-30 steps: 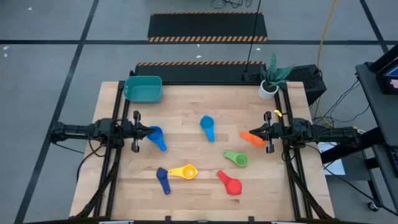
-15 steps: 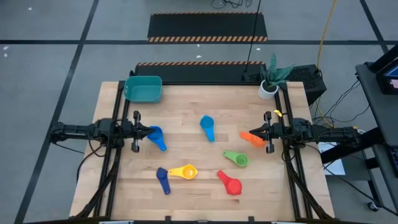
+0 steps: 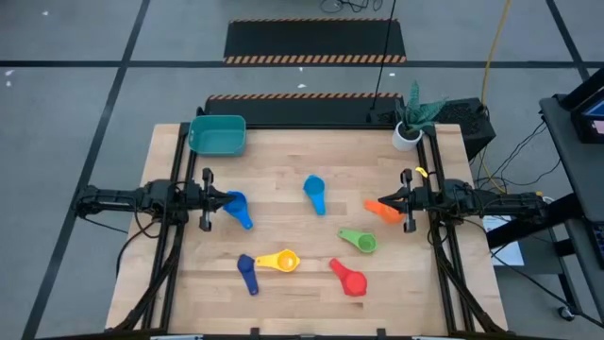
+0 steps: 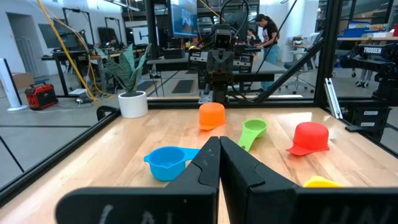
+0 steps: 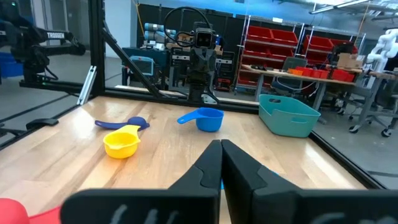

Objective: Nest measuring cups in basket
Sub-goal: Move the orange measuring cup to the center of the table

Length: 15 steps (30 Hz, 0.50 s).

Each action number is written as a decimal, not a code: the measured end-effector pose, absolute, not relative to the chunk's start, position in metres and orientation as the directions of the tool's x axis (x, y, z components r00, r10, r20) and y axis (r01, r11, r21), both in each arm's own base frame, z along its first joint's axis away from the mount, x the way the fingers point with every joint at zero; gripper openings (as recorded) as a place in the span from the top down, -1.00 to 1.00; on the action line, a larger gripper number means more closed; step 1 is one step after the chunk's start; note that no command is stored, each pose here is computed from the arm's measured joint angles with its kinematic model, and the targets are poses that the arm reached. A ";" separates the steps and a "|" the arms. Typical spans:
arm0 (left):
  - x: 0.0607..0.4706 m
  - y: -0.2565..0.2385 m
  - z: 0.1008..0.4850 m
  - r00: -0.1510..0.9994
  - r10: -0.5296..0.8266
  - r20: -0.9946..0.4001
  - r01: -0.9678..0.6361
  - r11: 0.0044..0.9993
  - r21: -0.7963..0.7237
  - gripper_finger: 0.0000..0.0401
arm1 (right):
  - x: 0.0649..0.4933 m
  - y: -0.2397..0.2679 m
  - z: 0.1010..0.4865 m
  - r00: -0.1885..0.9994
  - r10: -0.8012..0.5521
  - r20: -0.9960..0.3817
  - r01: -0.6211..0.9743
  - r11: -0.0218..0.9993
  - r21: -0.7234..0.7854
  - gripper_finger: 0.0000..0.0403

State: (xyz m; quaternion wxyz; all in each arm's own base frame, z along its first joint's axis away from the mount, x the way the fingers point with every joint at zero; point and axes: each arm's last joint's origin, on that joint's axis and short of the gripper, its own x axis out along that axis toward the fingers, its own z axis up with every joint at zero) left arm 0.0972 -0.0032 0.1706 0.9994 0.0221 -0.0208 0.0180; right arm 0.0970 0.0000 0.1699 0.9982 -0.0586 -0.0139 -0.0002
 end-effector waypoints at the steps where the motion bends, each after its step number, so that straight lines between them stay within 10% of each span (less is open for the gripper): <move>1: 0.097 -0.003 0.170 0.999 0.035 0.042 -0.037 0.998 0.043 0.97 | 0.097 0.000 0.170 1.000 0.001 0.028 0.002 0.993 -0.117 1.00; 15: 0.097 -0.003 0.170 0.999 0.035 0.042 -0.037 0.998 0.043 0.97 | 0.097 0.000 0.170 1.000 0.003 0.029 -0.003 1.000 0.000 1.00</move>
